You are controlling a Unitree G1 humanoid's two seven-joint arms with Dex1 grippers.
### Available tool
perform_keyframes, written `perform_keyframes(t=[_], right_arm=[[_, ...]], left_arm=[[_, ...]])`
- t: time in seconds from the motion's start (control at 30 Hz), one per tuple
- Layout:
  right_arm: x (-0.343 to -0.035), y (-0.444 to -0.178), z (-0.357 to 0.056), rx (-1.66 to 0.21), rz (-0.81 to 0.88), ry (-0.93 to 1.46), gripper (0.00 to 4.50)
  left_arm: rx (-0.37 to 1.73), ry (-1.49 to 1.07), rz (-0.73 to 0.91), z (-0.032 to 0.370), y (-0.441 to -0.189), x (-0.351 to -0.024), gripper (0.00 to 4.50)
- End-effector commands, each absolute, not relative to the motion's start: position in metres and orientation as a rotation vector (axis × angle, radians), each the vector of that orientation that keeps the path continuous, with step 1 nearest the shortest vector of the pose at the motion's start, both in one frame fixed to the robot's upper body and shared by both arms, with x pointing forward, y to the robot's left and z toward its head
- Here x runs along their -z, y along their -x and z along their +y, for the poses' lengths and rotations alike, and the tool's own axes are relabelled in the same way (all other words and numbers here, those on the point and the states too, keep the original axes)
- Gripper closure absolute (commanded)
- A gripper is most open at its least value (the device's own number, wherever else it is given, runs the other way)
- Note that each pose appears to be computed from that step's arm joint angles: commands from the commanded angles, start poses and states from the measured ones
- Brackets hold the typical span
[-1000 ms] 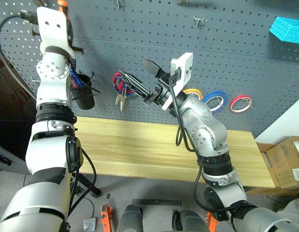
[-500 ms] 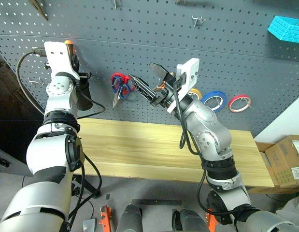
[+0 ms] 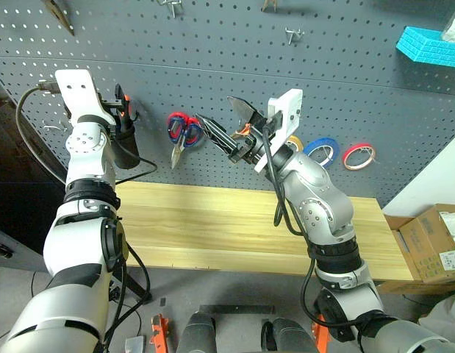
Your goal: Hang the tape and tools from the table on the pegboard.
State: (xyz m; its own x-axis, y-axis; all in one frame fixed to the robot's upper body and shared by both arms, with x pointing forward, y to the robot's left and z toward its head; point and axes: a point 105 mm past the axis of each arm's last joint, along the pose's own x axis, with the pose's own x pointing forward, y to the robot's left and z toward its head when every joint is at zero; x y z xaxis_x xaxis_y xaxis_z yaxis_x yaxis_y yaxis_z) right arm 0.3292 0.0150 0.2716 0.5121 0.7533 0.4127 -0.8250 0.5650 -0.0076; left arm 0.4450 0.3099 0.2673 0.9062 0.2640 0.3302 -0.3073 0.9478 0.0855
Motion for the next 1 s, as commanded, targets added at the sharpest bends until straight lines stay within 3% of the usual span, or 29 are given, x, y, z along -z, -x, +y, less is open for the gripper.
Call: perform_keyframes(t=[0.03, 0.2, 0.3, 0.37, 0.5, 0.7, 0.83, 1.0], right_arm=[[-0.28, -0.324, 0.007, -0.945, -0.438, -0.178, 0.0], [-0.277, -0.321, -0.003, -0.913, -0.435, -0.137, 0.0], [-0.268, -0.319, -0.021, -0.806, -0.433, -0.012, 0.0], [-0.252, -0.324, -0.039, -0.678, -0.403, 0.067, 0.0], [-0.202, -0.334, -0.074, -0.479, -0.258, 0.217, 0.0], [-0.132, -0.332, -0.126, -0.238, -0.011, 0.251, 0.0], [-0.103, -0.329, -0.156, -0.091, 0.103, 0.199, 0.0], [-0.075, -0.323, -0.181, 0.0, 0.211, 0.146, 0.0]], left_arm=[[-0.219, -0.147, -0.468, 0.287, -0.436, -0.304, 0.05], [-0.09, -0.178, -0.545, 0.248, -0.421, -0.318, 0.05], [0.151, -0.152, -0.583, 0.173, -0.401, -0.319, 0.05], [0.284, -0.094, -0.531, 0.132, -0.389, -0.301, 0.05], [0.36, -0.018, -0.306, 0.103, -0.382, -0.234, 0.05], [0.202, 0.034, 0.009, 0.139, -0.372, -0.127, 0.05], [0.06, 0.059, 0.137, 0.178, -0.362, -0.087, 0.05], [-0.055, 0.044, 0.154, 0.215, -0.359, -0.078, 0.05]])
